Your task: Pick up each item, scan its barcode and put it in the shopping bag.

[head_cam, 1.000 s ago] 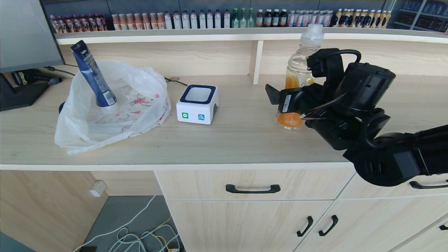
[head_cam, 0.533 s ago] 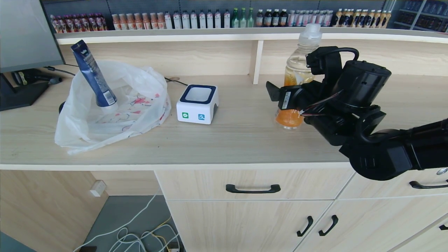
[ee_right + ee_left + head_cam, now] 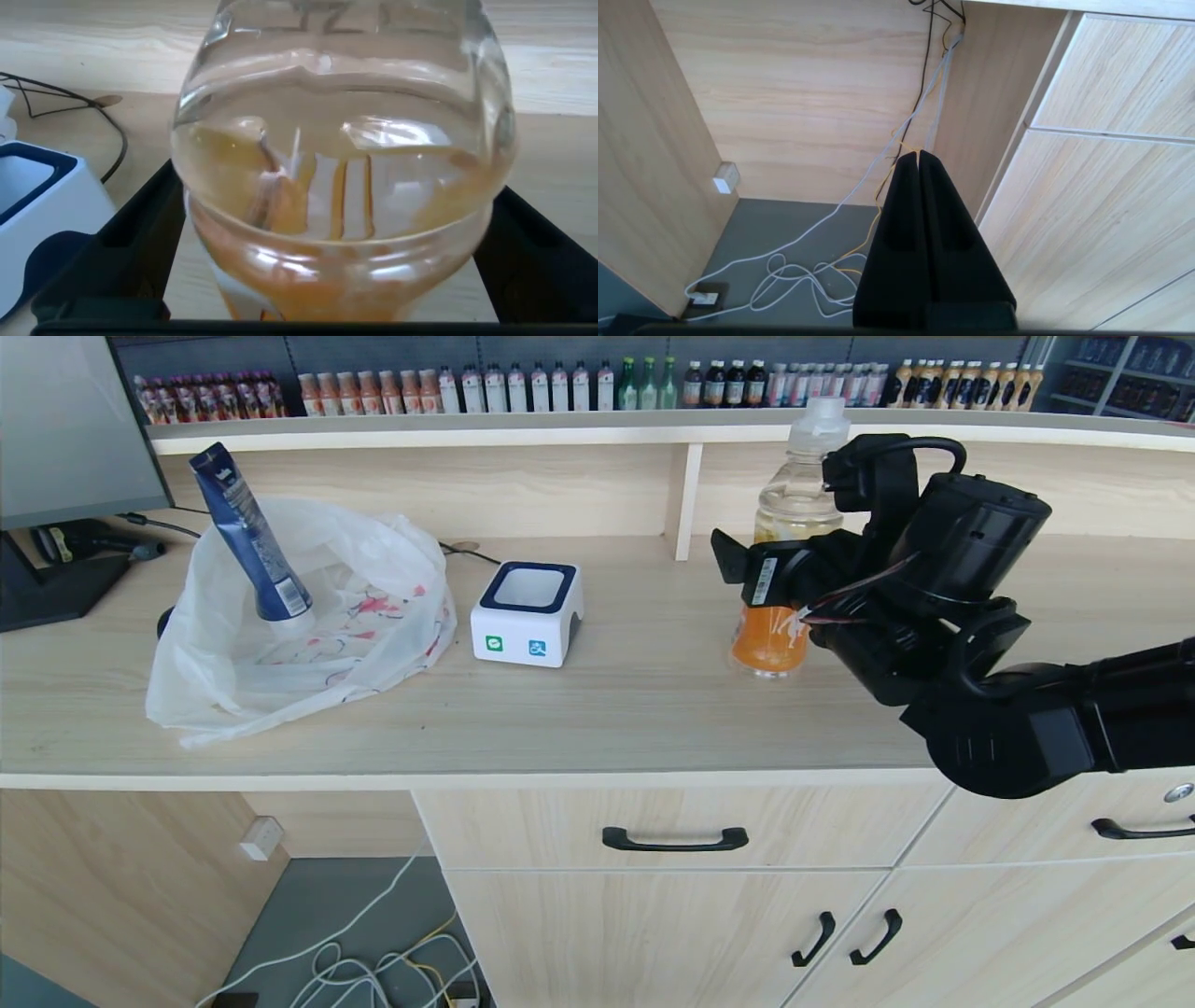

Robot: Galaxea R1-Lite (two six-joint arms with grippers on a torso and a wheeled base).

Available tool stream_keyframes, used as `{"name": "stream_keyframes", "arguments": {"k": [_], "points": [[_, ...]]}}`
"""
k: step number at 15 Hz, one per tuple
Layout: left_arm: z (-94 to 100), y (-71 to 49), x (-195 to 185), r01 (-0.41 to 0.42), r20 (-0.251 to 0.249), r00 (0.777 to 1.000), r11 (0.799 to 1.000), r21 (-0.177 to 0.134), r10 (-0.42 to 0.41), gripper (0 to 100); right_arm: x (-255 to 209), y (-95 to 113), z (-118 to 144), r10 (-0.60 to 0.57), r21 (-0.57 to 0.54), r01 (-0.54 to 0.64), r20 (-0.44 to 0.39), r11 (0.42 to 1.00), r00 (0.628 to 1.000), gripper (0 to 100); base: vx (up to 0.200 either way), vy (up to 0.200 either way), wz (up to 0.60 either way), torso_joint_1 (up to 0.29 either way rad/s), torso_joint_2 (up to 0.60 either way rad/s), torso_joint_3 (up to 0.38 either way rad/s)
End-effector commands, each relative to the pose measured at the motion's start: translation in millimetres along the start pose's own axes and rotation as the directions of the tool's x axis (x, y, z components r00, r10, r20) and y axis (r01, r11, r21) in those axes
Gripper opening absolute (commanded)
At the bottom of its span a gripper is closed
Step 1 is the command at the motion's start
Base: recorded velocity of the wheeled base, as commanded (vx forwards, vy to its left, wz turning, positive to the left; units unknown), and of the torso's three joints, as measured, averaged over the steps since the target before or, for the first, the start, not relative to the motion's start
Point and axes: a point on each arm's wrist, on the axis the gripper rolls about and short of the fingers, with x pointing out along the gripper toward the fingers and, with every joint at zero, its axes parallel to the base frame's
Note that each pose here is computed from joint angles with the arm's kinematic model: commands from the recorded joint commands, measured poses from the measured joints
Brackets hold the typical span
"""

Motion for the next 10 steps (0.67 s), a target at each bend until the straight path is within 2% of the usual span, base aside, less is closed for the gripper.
{"name": "stream_keyframes", "arguments": {"k": [1,10], "points": [[0.0,0.0,0.0,0.000,0.000,1.000,1.000,-0.001,0.000,0,-0.9,-0.3,3.0,0.000,-0.001,0.000,0.008,1.000,1.000,100,0.000,0.000,0.00,0.000,0.00,0.000],[0.0,0.0,0.0,0.000,0.000,1.000,1.000,-0.001,0.000,0,-5.2,5.1,4.9,0.009,-0.002,-0.009,0.013,1.000,1.000,100,0.000,0.000,0.00,0.000,0.00,0.000]]}}
